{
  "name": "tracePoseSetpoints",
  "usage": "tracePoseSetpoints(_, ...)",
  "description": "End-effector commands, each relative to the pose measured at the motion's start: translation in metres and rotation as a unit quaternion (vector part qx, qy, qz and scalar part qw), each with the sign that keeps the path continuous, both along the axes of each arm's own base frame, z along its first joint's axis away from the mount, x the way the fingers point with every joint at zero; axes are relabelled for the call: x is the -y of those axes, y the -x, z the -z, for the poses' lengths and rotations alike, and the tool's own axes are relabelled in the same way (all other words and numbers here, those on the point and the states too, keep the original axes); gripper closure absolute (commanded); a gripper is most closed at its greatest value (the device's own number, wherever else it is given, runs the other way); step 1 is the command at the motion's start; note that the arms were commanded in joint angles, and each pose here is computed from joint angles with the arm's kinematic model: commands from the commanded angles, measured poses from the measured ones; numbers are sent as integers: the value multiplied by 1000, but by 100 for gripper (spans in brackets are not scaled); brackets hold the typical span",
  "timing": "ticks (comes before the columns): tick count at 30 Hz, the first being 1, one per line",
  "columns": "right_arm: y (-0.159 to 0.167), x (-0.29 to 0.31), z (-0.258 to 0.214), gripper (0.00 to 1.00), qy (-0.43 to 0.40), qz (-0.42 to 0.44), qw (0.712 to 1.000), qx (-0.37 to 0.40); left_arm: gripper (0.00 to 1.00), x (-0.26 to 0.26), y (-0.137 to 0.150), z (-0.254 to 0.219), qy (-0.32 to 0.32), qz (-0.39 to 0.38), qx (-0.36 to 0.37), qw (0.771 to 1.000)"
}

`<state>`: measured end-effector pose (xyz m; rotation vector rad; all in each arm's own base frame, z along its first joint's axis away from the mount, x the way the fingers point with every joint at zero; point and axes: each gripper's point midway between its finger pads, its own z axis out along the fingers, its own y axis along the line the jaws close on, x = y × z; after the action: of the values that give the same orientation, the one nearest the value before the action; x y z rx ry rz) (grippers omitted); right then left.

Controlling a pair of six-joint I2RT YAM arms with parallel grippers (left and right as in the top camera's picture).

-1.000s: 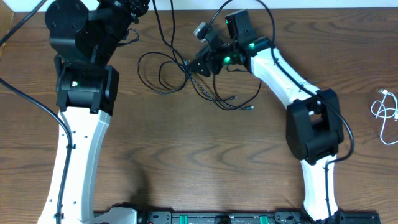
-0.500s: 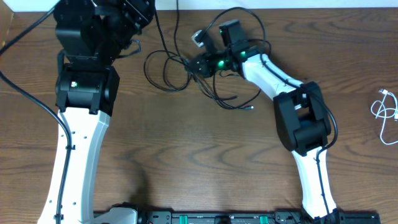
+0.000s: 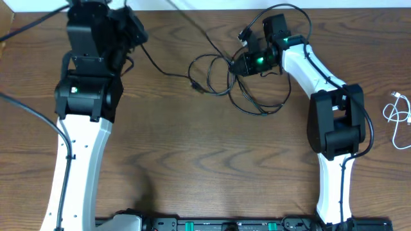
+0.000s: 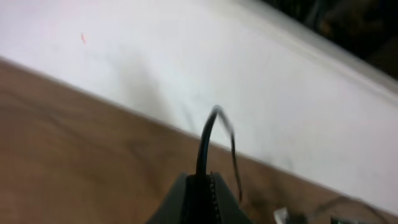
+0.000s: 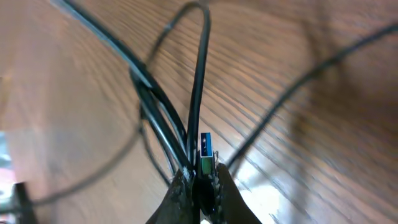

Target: Untangle cables

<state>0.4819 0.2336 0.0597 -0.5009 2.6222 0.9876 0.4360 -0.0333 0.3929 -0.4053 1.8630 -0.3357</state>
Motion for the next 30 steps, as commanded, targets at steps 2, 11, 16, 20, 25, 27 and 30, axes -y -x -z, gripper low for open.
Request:
tracePoseSetpoints(2,-10,32,5,99,86,49,995,12,92,-36,23,-50,-59,-83,69,992)
tracePoseSetpoints(11,-20,85,-7,99,107,109,988,1,93,-71,44,17,-129,-154,-82,976)
tracePoseSetpoints(16,-10,95,-5,97,117,99,988,-14,93,-73,55,92,-154,-135,-232,951)
tracePoseSetpoints(20,3,93,-2,96,129,74,989,-26,88,-58,60,147,-147,-83,-334,927)
tracePoseSetpoints(25,10,90,0,95,132,64,988,-35,62,-24,50,183,-123,27,-374,919)
tracePoseSetpoints(27,11,90,1,95,133,64,988,-39,55,-4,44,187,-110,91,-366,920)
tracePoseSetpoints(30,12,90,1,95,133,64,988,-40,51,42,35,183,-80,234,-320,915)
